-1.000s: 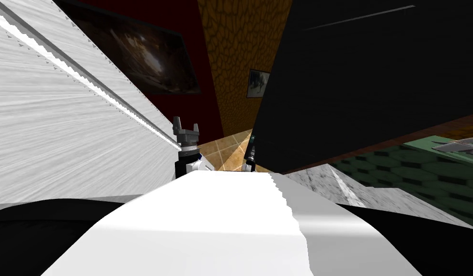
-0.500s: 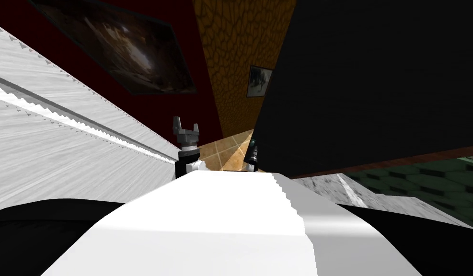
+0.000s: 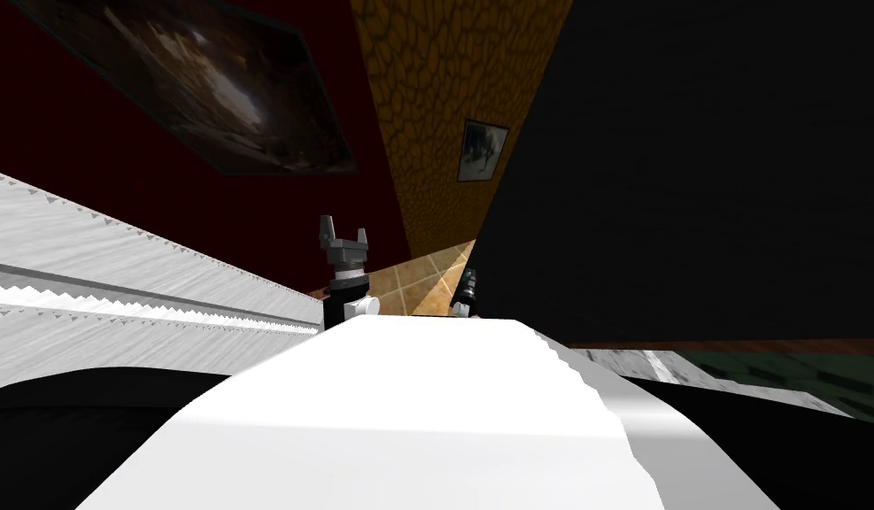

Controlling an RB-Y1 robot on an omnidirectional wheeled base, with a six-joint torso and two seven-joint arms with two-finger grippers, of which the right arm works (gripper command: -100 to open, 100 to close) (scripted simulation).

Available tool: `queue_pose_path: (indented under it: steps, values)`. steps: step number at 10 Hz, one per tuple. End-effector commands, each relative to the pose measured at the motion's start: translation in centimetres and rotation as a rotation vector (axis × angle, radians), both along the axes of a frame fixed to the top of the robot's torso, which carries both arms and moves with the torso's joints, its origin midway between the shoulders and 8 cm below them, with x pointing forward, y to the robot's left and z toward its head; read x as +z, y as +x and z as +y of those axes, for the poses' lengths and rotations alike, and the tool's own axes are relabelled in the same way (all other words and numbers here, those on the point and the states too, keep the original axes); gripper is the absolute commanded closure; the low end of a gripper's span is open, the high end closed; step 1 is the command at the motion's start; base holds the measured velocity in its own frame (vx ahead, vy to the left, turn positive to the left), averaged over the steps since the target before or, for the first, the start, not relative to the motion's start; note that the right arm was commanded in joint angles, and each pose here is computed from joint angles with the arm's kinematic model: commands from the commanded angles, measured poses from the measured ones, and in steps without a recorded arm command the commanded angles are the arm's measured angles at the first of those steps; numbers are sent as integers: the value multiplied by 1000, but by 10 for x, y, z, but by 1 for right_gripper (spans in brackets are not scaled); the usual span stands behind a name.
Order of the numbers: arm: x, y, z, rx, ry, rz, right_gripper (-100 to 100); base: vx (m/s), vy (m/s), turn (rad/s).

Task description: Push the door open

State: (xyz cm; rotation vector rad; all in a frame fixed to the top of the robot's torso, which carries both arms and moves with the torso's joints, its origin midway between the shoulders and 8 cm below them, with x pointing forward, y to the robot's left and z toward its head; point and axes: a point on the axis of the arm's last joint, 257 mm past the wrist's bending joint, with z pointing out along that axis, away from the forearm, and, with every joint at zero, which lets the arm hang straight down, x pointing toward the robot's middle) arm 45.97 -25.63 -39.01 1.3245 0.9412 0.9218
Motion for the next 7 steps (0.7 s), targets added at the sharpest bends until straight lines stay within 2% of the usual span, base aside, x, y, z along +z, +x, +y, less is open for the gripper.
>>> queue_pose_path:
  steps: [1, 2, 7]
  values:
    - [0, 0, 0, 0, 0, 0, -100, 90, -20, -9]
    - [0, 0, 0, 0, 0, 0, 100, -21, 6, 8]
    - [0, 0, 0, 0, 0, 0, 100, -15, 4, 2]
